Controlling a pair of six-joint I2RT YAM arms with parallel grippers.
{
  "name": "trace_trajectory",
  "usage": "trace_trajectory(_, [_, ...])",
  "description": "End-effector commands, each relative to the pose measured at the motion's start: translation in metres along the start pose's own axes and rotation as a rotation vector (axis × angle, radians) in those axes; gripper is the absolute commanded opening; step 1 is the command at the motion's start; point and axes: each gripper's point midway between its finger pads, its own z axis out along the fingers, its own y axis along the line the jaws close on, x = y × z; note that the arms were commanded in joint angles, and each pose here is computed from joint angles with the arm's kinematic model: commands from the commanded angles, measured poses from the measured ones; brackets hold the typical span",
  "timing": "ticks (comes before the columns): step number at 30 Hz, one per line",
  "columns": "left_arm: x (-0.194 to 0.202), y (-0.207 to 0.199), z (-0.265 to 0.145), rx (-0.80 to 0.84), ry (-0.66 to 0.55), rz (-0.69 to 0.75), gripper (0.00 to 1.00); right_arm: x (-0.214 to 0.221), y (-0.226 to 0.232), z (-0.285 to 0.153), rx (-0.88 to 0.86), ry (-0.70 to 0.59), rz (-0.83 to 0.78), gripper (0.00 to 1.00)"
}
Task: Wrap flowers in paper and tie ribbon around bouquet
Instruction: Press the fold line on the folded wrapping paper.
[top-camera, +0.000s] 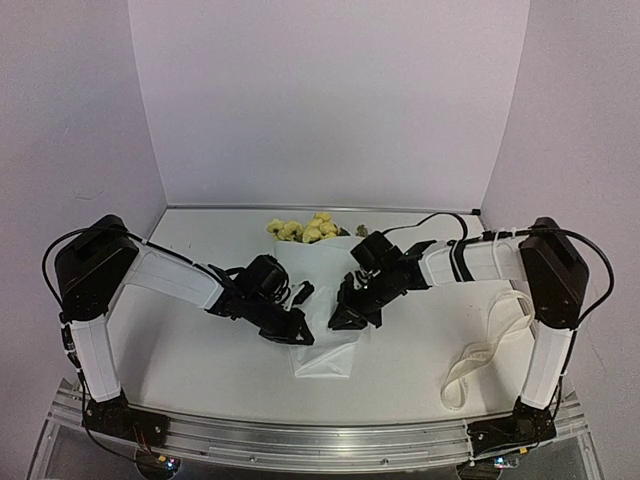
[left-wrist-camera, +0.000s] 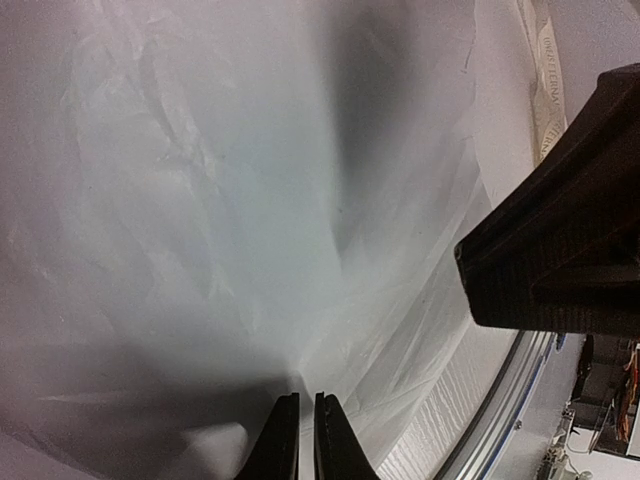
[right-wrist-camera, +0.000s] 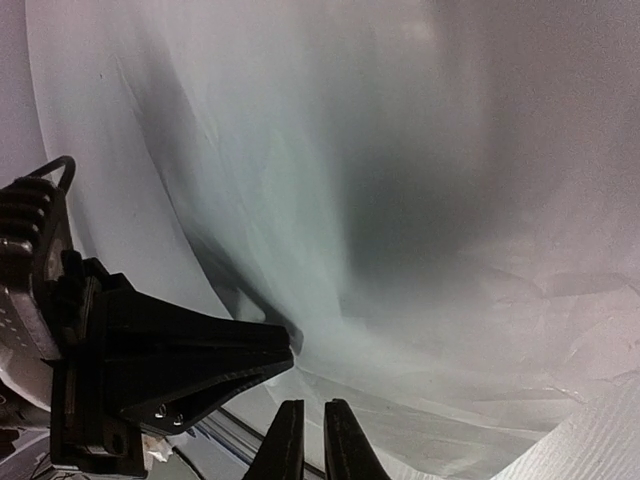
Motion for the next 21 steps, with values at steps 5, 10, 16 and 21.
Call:
trace_trajectory(5, [-0.017, -0.019, -0.013, 0.041, -0.055, 0.045, 0.08, 0.024, -0.008, 0.022, -0.018, 0.033, 0.048, 0.06])
trace_trajectory(10, [-0.017, -0.019, -0.014, 0.039, -0.055, 0.046, 0.08, 0.032, -0.019, 0.026, 0.002, 0.033, 0.057, 0.06])
trace_trajectory(16, [-0.01, -0.024, -0.019, 0.057, -0.043, 0.051, 0.09, 0.033, -0.032, 0.03, 0.033, 0.025, 0.05, 0.06])
trace_trajectory(21, [0.006, -0.031, -0.026, 0.083, -0.016, 0.061, 0.1, 0.032, -0.04, 0.038, 0.059, 0.028, 0.056, 0.05])
